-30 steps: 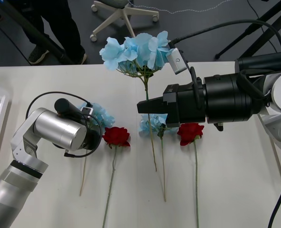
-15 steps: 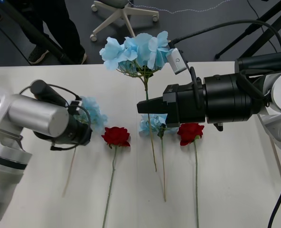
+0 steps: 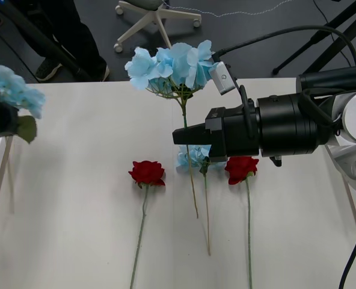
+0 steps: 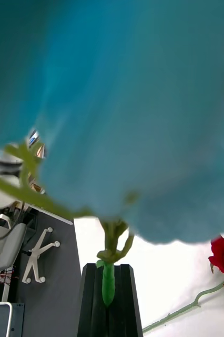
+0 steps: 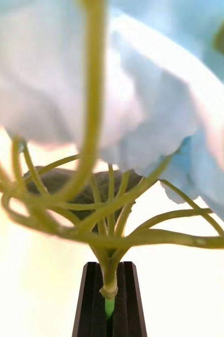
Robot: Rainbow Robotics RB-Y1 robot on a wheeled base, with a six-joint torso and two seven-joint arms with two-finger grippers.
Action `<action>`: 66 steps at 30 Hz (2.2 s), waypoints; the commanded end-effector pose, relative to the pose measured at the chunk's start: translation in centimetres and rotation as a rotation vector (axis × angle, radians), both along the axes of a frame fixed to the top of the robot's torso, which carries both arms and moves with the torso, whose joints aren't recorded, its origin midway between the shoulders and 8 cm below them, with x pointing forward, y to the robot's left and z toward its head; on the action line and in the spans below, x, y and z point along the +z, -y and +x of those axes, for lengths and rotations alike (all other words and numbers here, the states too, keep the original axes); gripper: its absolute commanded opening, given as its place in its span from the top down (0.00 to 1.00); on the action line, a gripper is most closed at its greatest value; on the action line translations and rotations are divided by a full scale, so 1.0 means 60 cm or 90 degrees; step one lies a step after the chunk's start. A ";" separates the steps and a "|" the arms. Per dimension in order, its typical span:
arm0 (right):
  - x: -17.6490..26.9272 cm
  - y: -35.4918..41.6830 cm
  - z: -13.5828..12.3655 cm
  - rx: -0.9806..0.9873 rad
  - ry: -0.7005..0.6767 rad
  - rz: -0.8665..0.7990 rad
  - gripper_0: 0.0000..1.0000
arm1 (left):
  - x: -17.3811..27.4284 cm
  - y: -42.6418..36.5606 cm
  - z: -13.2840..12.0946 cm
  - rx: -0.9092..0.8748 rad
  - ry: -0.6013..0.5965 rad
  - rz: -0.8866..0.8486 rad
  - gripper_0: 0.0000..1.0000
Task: Put the red flowers into the right box and the blue flowers into the left box
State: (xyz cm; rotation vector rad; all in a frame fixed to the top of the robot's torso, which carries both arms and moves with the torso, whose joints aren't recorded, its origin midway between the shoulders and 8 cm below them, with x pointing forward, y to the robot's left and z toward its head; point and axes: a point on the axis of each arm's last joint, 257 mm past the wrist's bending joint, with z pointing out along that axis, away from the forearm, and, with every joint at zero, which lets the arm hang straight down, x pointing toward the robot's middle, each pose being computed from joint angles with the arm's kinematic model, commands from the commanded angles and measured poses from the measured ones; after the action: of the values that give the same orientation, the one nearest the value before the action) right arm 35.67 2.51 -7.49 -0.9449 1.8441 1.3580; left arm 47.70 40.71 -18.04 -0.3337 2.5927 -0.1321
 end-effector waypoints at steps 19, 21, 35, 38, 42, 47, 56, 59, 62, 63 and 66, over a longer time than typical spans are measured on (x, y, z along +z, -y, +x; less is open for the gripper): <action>0.028 -0.016 -0.012 0.023 0.026 0.013 1.00 | 0.064 -0.489 -0.026 0.120 0.064 0.246 1.00; 0.028 -0.016 -0.012 0.023 0.026 0.013 1.00 | 0.048 -0.507 -0.031 0.136 0.063 0.250 1.00; 0.029 -0.016 -0.014 0.026 0.023 0.017 1.00 | -0.063 -0.505 -0.048 0.153 0.019 0.232 1.00; 0.030 -0.016 -0.014 0.026 0.023 0.017 1.00 | -0.076 -0.494 -0.046 0.146 0.013 0.223 0.41; 0.030 -0.016 -0.014 0.026 0.023 0.017 1.00 | -0.081 -0.474 -0.046 0.129 -0.001 0.209 0.00; 0.030 -0.017 -0.015 0.027 0.022 0.018 1.00 | -0.043 -0.414 -0.044 0.082 -0.028 0.172 0.00; 0.029 -0.016 -0.014 0.026 0.022 0.017 1.00 | 0.035 -0.236 -0.048 -0.086 -0.067 0.100 0.00; 0.030 -0.016 -0.015 0.026 0.021 0.018 1.00 | 0.048 -0.154 -0.054 -0.168 -0.076 0.060 0.00; 0.031 -0.017 -0.016 0.028 0.022 0.020 1.00 | 0.051 -0.061 -0.063 -0.248 -0.070 -0.031 0.00; 0.031 -0.017 -0.015 0.028 0.022 0.019 1.00 | 0.051 -0.027 -0.068 -0.276 -0.066 -0.072 0.00; 0.031 -0.017 -0.016 0.028 0.021 0.020 1.00 | 0.046 0.052 -0.088 -0.346 -0.070 -0.164 0.00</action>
State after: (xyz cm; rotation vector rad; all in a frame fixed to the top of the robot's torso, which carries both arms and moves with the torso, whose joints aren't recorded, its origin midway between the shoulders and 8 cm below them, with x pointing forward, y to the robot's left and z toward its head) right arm 35.39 2.75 -7.18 -0.9463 1.8367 1.3828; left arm 42.40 40.84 -15.94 0.2605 2.7300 -0.5396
